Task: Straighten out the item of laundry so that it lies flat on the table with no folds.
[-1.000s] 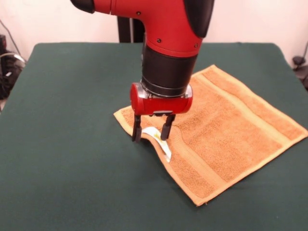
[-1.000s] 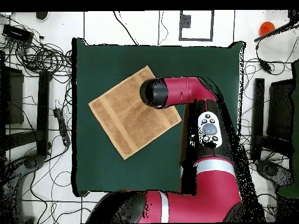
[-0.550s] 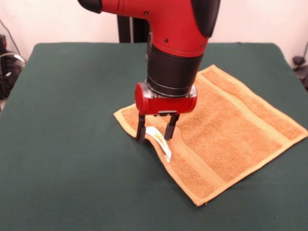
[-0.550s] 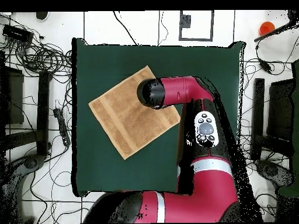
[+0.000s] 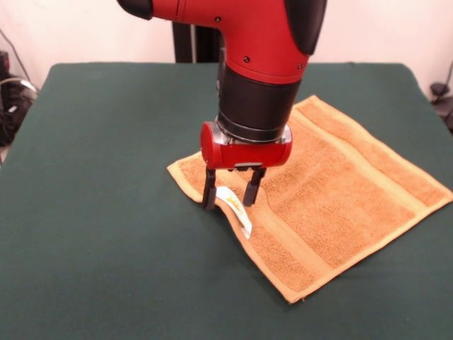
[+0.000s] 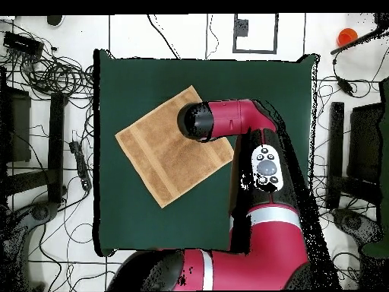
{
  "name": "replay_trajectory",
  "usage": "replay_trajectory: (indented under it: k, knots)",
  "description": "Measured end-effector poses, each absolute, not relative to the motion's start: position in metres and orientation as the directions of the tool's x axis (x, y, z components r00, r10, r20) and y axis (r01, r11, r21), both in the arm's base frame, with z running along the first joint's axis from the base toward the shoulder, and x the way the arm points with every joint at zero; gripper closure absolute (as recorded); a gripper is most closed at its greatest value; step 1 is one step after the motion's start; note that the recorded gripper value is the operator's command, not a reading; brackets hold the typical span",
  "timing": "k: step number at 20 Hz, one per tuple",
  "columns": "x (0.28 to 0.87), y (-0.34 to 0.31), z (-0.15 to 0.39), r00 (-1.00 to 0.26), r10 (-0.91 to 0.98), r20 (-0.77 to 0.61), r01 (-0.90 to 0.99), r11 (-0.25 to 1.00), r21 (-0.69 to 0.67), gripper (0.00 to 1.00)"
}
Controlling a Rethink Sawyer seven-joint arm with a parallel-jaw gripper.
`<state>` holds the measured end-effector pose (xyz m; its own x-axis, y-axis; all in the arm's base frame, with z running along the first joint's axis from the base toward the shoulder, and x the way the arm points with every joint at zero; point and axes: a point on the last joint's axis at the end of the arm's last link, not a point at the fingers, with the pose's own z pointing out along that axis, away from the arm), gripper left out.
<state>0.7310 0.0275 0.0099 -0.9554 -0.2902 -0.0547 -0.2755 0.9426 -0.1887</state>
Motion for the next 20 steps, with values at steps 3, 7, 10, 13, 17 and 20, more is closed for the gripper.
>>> replay_trajectory:
  k: [3,7,10,13,17,20]
  knots:
    - [0.731,0.028,0.010,-0.955,-0.291,-0.055,-0.276,0.942,-0.189,0.00]
    - [0.731,0.028,0.010,-0.955,-0.291,-0.055,-0.276,0.942,-0.189,0.00]
    - [0.731,0.028,0.010,-0.955,-0.291,-0.055,-0.276,0.942,-0.189,0.00]
    - [0.731,0.028,0.011,-0.955,-0.291,-0.056,-0.276,0.942,-0.189,0.00]
    - [0.733,0.027,0.015,-0.955,-0.291,-0.062,-0.275,0.942,-0.193,0.00]
    - [0.735,0.027,0.021,-0.954,-0.291,-0.069,-0.273,0.942,-0.196,0.00]
